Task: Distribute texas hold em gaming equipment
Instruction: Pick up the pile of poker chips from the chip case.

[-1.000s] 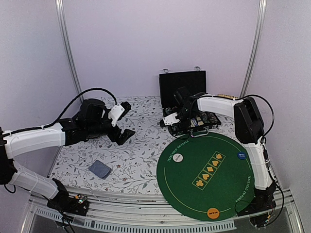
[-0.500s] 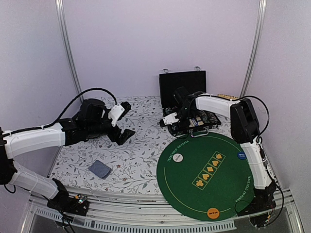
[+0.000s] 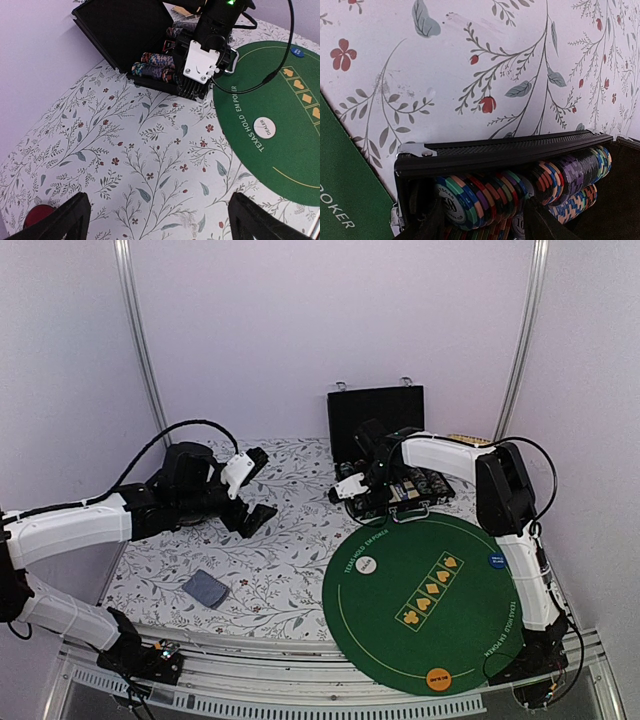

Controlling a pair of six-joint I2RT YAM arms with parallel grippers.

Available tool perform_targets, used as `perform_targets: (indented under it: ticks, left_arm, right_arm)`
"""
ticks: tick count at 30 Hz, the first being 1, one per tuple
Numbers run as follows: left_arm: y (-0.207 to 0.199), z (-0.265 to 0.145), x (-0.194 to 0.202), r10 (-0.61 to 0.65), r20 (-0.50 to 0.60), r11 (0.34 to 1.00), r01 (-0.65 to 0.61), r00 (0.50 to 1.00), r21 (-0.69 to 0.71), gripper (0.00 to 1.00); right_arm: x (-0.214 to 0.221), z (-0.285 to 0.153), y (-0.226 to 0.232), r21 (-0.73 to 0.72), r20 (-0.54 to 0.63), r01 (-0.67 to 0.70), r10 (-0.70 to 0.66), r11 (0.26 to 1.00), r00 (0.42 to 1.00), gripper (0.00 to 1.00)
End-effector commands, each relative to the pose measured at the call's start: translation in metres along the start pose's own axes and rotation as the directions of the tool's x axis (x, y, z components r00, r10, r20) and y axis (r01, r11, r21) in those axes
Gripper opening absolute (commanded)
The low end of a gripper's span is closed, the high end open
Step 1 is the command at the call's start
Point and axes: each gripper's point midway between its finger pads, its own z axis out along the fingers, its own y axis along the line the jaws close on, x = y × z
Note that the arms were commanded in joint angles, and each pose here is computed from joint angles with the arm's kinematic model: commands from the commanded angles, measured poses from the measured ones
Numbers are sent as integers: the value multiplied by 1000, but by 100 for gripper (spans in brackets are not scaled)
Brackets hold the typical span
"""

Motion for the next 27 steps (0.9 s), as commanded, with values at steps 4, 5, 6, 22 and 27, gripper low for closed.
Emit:
perform_targets:
  ticks: [4,5,6,22,27]
  left_arm:
    - [3,-4,-1,-7,5,1000,7,1000,2,98]
    - [2,-4,-1,-7,5,1000,7,1000,2,98]
    - [2,-4,-1,-6,5,1000,6,1000,3,98]
    - [3,-4,-1,-4,6,1000,4,1000,0,98]
    - [4,-5,-2,-3,7,1000,3,1000,-6,98]
  right_arm:
    - [-7,2,70,-260,-19,20,-25,965,999,55]
    - [-7,2,73,-277,-21,14,-20,961,1000,55]
    - [-7,1,78,-296,-23,13,-21,955,1000,55]
    - [-22,11,38,-139,37,71,-66,988,997,64]
    - [-13,26,44,-194,49,39,-30,980,998,63]
